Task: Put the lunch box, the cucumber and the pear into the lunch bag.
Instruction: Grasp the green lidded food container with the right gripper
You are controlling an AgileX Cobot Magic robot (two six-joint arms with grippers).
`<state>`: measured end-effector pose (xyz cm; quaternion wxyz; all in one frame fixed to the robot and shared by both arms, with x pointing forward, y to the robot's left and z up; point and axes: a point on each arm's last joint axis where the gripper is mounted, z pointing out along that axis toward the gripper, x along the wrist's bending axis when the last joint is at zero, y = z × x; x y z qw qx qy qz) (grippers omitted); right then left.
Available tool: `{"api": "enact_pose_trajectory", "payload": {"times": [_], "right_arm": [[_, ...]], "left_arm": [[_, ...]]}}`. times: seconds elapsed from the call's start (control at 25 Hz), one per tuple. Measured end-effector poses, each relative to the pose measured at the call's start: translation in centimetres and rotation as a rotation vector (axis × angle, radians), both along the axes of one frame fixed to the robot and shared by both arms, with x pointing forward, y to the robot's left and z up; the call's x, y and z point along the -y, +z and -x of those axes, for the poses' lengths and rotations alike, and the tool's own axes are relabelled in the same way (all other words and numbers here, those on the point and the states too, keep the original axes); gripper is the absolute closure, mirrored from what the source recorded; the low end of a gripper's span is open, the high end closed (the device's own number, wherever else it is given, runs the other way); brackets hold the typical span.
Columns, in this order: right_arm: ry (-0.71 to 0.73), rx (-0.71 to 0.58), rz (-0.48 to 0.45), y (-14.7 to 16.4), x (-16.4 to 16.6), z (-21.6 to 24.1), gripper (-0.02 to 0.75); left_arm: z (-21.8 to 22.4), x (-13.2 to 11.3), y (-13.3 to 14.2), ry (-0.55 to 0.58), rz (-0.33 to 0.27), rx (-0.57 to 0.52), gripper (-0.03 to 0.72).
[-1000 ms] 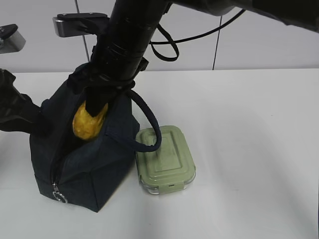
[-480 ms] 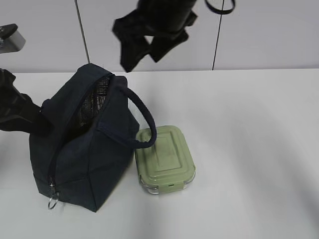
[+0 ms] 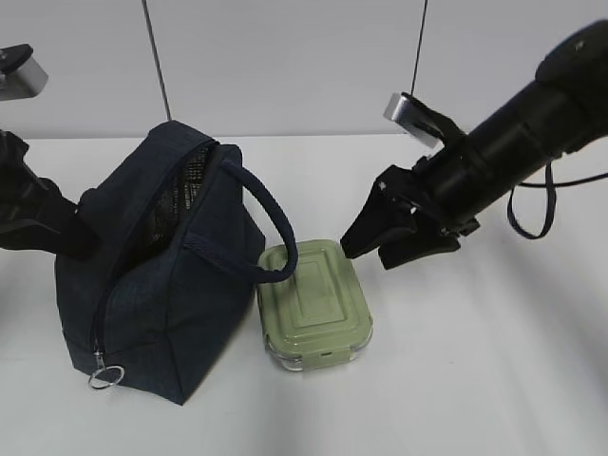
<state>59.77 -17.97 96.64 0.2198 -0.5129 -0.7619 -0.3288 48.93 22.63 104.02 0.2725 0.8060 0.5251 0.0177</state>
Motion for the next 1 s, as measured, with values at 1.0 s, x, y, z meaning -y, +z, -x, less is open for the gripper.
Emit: {"api": "enact_pose_trajectory", "payload": {"times": [1.0], "right_arm": [[0.002, 0.02, -0.066, -6.6, -0.5, -2.0, 0.2]], "left_arm": [[0.1, 0.0, 0.2, -0.001, -0.002, 0.007, 0.687]]}}
